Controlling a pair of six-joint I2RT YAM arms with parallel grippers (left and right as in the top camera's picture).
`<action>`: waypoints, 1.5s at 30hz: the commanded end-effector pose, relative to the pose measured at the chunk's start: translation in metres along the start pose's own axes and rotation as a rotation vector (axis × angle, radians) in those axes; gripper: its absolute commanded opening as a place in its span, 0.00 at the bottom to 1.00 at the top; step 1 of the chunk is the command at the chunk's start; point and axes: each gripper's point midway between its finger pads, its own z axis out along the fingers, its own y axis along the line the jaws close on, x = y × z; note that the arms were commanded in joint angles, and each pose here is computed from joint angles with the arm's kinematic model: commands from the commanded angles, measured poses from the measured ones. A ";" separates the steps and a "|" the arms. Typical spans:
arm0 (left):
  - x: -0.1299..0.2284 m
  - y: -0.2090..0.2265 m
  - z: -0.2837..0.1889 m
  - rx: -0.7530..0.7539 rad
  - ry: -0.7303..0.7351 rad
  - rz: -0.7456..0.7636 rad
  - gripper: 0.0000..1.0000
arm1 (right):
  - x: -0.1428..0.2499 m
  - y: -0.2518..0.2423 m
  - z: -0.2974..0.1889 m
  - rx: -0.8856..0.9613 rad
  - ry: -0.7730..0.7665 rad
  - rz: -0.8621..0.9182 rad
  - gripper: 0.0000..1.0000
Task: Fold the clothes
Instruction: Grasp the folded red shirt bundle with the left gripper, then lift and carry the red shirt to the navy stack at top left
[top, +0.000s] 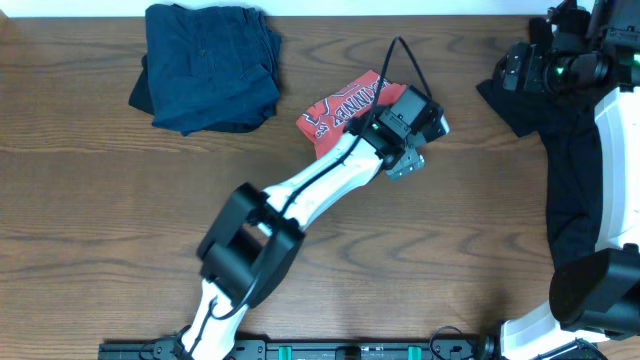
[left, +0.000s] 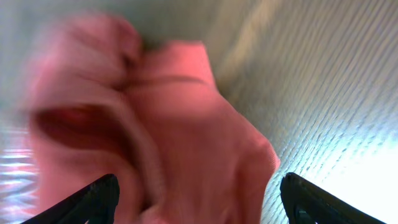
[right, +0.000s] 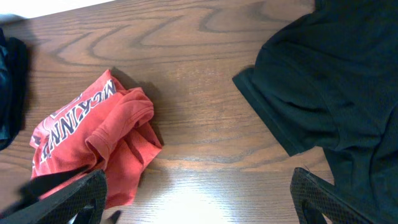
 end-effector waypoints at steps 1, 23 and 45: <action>0.016 -0.015 0.024 0.061 0.048 -0.066 0.84 | -0.002 0.007 -0.002 -0.016 -0.007 -0.001 0.92; 0.065 0.008 0.080 0.040 0.148 -0.181 0.38 | 0.002 0.015 0.000 -0.026 0.010 -0.015 0.91; -0.007 0.130 -0.087 -0.416 -0.122 -0.309 0.06 | -0.003 0.015 0.000 -0.028 -0.012 -0.026 0.90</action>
